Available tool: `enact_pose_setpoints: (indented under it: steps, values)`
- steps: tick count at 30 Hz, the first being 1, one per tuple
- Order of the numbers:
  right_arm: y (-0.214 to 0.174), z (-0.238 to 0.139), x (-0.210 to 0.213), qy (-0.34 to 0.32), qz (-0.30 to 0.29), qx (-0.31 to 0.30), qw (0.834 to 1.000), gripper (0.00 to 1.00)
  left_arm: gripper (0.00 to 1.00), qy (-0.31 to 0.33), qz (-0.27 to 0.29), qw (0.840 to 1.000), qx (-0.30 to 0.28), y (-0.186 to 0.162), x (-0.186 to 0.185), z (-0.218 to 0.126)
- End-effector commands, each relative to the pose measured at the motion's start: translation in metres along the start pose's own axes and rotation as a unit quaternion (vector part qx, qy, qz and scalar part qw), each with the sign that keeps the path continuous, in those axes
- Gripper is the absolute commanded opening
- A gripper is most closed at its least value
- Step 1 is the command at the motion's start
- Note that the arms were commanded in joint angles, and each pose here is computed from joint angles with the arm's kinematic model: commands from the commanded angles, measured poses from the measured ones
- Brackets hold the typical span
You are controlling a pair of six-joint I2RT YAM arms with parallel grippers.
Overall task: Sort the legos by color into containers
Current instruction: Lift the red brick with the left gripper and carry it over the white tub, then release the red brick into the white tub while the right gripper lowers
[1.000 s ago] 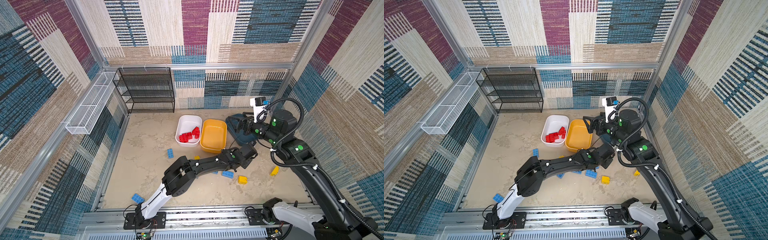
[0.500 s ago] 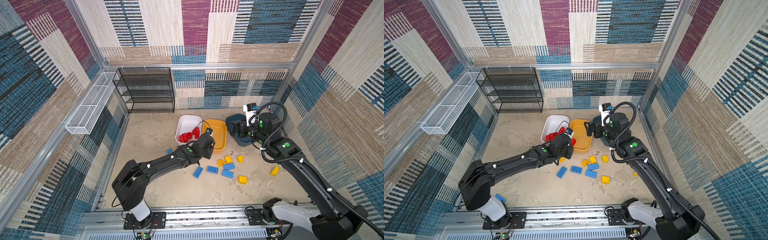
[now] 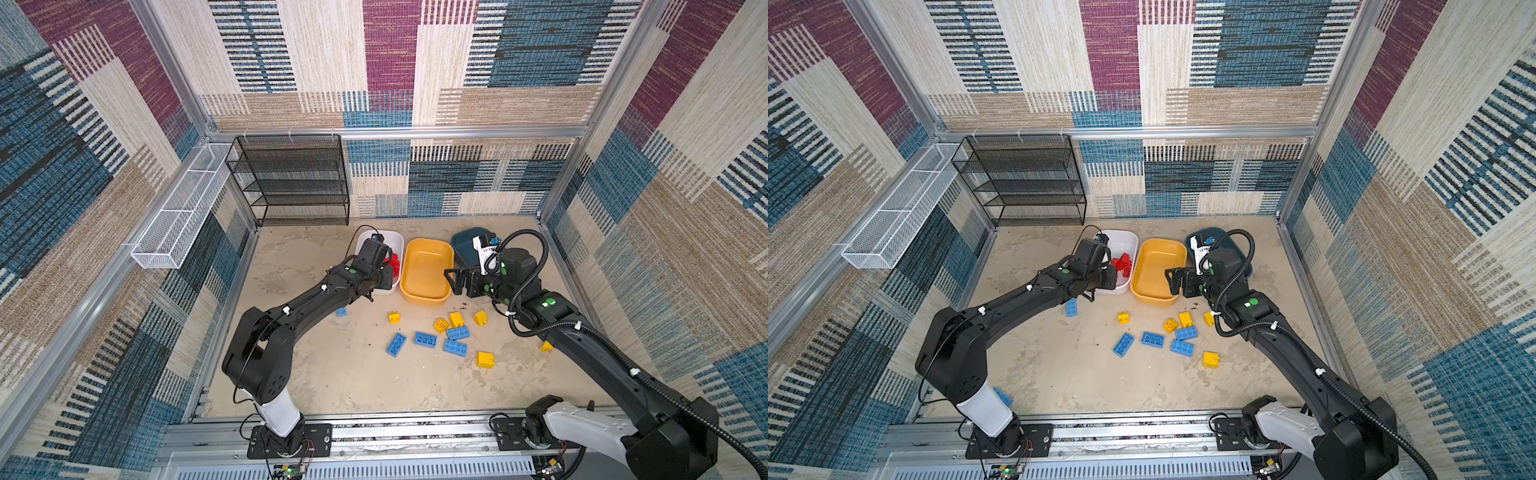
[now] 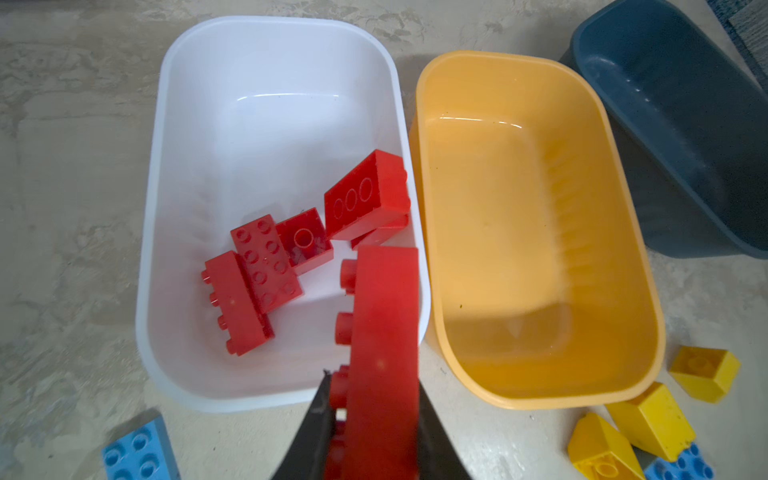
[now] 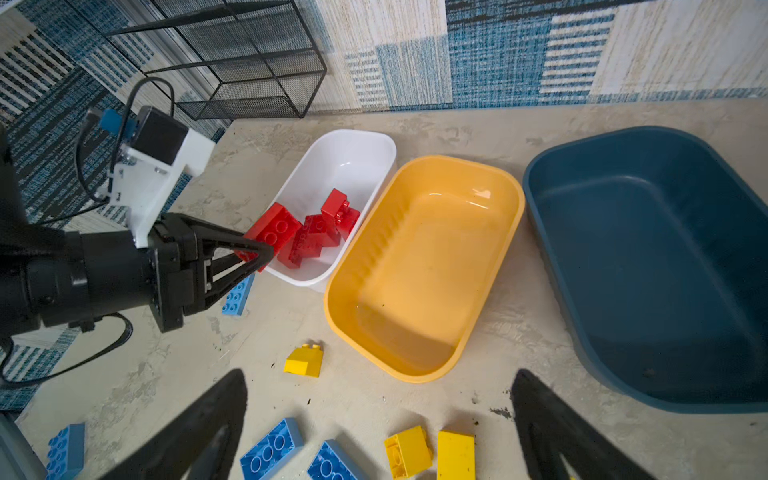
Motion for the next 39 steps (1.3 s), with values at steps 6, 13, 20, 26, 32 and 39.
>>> enact_pose_setpoints:
  steps: [6, 13, 20, 26, 32, 39]
  values:
    - [-0.004, 0.003, 0.000, 0.017, 0.002, -0.015, 1.000, 1.00, 0.10, -0.081, 0.015, 0.997, 0.008, 0.015, -0.019, 0.011]
    - [-0.003, 0.002, 0.001, 0.018, -0.004, -0.014, 1.000, 1.00, 0.10, -0.057, 0.006, 0.996, 0.071, 0.014, -0.013, 0.049]
    - [-0.005, -0.002, 0.001, 0.018, -0.005, -0.013, 1.000, 1.00, 0.09, -0.027, -0.018, 0.998, 0.054, 0.022, 0.012, 0.052]
    - [-0.007, 0.001, 0.001, 0.021, -0.005, -0.008, 1.000, 1.00, 0.11, -0.016, -0.019, 0.998, 0.056, 0.028, 0.023, 0.055]
    - [-0.008, -0.002, 0.001, 0.024, -0.005, -0.006, 1.000, 1.00, 0.43, -0.007, -0.024, 0.998, 0.063, 0.028, 0.029, 0.058]
    - [-0.020, -0.007, -0.002, 0.014, 0.006, 0.014, 1.000, 1.00, 0.58, -0.007, -0.021, 0.999, 0.030, 0.040, 0.029, 0.026]
Point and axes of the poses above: each gripper's point midway between its finger pads, its own z axis out along the fingers, its own x axis along the line the jaws close on, y = z × x, the point moved 9 cm from there along -z, back along the fingers, and after that the axes turned 1 degree about z, right-handed, at the moved point
